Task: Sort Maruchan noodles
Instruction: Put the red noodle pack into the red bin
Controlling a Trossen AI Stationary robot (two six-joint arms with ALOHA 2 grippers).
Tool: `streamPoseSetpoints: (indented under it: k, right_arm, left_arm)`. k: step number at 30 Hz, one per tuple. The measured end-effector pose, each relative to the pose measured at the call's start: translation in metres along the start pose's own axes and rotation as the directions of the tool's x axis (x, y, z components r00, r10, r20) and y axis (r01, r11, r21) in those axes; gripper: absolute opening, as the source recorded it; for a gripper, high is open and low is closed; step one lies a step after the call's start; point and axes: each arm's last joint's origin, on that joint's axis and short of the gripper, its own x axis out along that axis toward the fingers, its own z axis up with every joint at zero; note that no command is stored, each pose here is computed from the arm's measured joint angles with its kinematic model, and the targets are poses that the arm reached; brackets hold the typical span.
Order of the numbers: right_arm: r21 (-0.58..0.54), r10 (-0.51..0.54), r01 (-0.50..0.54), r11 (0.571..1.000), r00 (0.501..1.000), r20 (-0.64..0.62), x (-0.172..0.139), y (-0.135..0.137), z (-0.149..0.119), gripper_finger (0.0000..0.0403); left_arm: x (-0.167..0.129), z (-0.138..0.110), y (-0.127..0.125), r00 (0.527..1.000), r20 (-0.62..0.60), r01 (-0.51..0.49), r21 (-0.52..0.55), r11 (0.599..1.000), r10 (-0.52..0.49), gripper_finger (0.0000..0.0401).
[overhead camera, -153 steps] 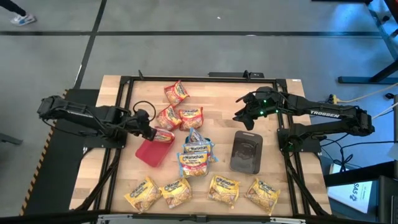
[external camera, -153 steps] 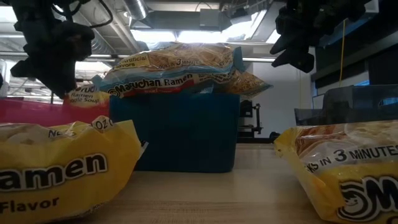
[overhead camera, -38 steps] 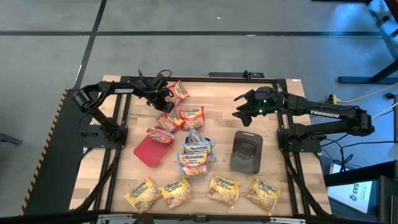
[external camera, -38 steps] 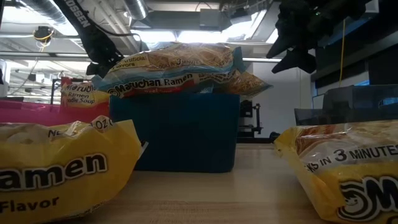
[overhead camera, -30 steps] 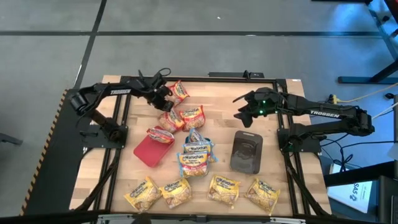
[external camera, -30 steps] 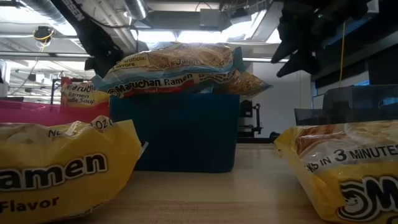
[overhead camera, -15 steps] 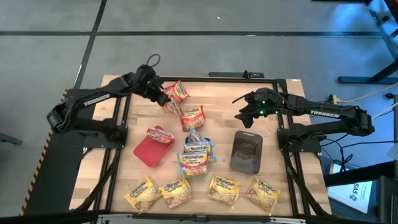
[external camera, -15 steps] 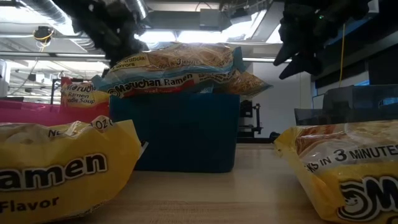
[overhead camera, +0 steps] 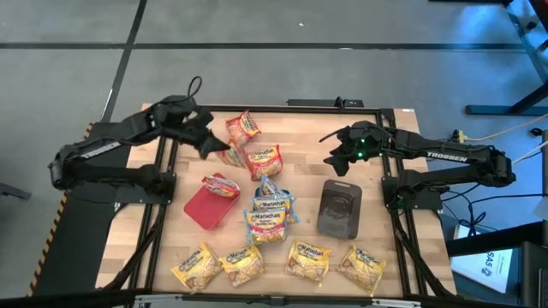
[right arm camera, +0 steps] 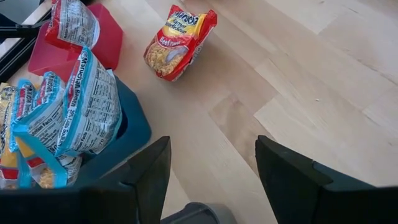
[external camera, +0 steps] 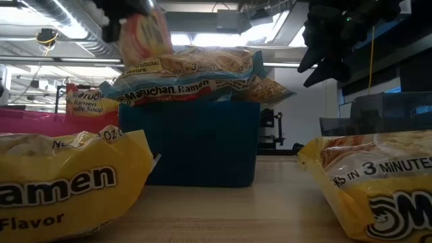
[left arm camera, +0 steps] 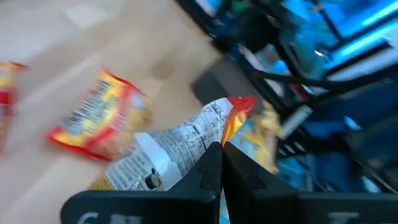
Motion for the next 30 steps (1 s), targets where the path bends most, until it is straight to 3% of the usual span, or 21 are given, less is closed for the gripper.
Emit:
streamPoseSetpoints:
  k: [9,19,30]
  right_arm:
    - [0.011,0.0,0.0,1.0,1.0,0.0,0.0,0.0,0.0,0.023]
    - [0.085,0.001,-0.001,0.996,1.0,0.0,0.0,0.0,0.0,0.023]
    - [0.087,0.002,-0.002,0.996,1.0,-0.001,0.0,0.0,0.0,0.023]
  left_arm:
    - [-0.021,-0.045,-0.022,0.979,-0.204,-0.029,-0.11,0.994,0.006,0.0]
    - [-0.021,-0.074,-0.023,0.949,-0.296,-0.143,-0.09,0.986,0.111,0.0]
    - [0.006,-0.091,-0.018,0.959,-0.252,-0.147,-0.062,0.987,0.127,0.0]
